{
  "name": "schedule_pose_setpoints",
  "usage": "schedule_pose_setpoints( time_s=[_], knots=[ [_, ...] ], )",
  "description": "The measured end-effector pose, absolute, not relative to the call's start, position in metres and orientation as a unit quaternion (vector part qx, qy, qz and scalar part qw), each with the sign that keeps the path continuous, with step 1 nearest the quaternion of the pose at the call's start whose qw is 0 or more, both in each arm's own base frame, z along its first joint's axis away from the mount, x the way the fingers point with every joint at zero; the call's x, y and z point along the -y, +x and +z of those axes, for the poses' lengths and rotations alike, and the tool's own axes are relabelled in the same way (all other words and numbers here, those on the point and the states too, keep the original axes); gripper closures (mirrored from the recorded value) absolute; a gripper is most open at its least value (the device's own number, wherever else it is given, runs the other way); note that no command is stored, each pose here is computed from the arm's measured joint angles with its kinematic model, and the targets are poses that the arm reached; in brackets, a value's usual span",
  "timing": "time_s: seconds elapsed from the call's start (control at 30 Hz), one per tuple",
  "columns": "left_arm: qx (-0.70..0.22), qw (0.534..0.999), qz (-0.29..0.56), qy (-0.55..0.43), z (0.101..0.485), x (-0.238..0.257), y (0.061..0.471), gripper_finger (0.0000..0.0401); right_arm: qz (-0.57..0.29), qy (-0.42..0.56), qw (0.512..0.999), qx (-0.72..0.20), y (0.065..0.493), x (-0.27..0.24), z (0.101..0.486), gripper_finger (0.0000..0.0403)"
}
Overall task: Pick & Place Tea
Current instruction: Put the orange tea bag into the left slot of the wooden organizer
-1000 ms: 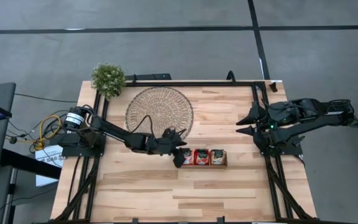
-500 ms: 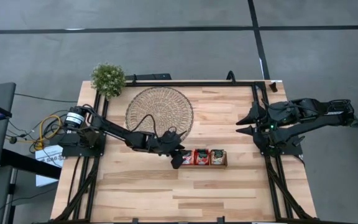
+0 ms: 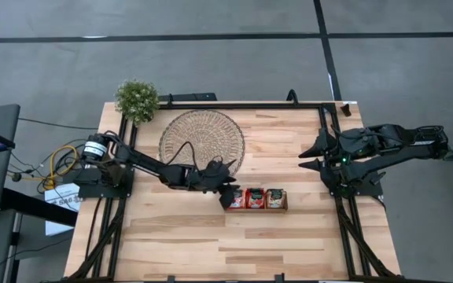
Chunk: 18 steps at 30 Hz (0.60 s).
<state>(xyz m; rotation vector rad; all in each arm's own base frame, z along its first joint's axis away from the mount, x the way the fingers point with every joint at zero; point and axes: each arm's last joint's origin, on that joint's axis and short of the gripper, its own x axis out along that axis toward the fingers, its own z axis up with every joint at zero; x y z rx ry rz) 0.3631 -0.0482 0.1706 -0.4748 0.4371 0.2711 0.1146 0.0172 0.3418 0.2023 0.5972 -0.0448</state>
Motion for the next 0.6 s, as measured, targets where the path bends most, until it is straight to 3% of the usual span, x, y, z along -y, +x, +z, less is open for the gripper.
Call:
schedule_pose_setpoints(
  time_s=[0.6],
  knots=[
    [-0.277,0.921,0.137,-0.236,0.1618,0.0449,0.3583,0.0252,-0.022,0.099,0.951,-0.293,0.1145,-0.0172,0.3419,0.0264]
  ],
)
